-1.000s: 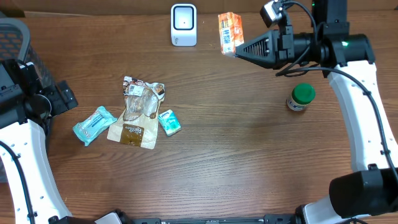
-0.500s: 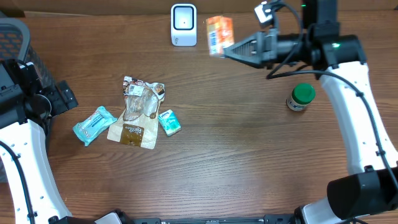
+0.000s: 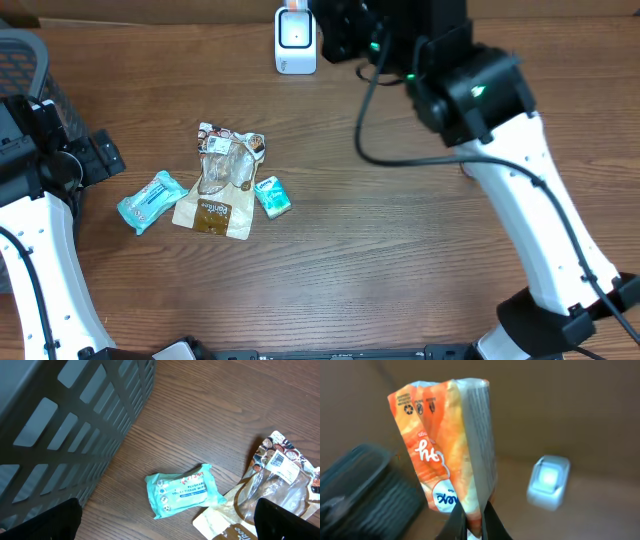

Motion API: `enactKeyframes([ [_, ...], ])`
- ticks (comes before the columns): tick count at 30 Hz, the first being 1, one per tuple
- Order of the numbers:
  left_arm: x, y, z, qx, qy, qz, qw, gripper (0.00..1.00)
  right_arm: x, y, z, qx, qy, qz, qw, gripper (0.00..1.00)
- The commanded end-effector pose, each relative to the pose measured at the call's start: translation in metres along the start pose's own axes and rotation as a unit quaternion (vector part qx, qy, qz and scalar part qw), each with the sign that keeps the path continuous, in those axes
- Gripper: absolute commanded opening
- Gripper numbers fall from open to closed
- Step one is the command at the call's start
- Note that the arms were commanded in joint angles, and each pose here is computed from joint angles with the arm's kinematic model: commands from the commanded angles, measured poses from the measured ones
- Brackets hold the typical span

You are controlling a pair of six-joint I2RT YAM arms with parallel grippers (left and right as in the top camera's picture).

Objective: Scan the item barcode
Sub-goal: 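Hold the orange pack in front of the scanner window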

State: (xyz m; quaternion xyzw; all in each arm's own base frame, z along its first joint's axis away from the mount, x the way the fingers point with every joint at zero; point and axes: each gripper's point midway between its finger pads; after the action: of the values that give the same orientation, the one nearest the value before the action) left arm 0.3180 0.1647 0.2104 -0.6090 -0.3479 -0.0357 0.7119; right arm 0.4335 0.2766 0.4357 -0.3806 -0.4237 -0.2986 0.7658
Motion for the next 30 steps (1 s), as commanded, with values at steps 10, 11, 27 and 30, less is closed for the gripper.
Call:
enactKeyframes([
  [10, 0.003, -0.005, 0.007, 0.01, -0.009, -0.01, 1.0, 1.0, -0.063, 0.168, -0.093, -0.259, -0.289, -0.024, 0.921, 0.04],
  [11, 0.003, -0.005, 0.007, 0.01, -0.009, -0.01, 1.0, 1.0, -0.069, 0.182, -0.1, -0.268, -0.323, -0.023, 0.907, 0.04],
  [27, 0.003, -0.005, 0.007, 0.01, -0.009, -0.01, 1.0, 1.0, -0.139, 0.267, -0.177, -0.293, -0.531, 0.018, 0.795, 0.04],
  [30, 0.003, -0.005, 0.007, 0.01, -0.009, -0.01, 1.0, 1.0, -0.147, 0.272, -0.18, -0.278, -0.535, 0.022, 0.797, 0.04],
])
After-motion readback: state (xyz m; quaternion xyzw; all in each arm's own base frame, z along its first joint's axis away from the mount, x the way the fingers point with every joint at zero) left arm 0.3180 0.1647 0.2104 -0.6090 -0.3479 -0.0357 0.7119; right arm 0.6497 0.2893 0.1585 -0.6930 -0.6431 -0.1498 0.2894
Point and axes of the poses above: each gripper's point midway between its finger pads, its own y axis out along the fingers, its own z axis along the line the jaws close on, x = y × z, and after that the axes turned 2 degrees about y, right-handed
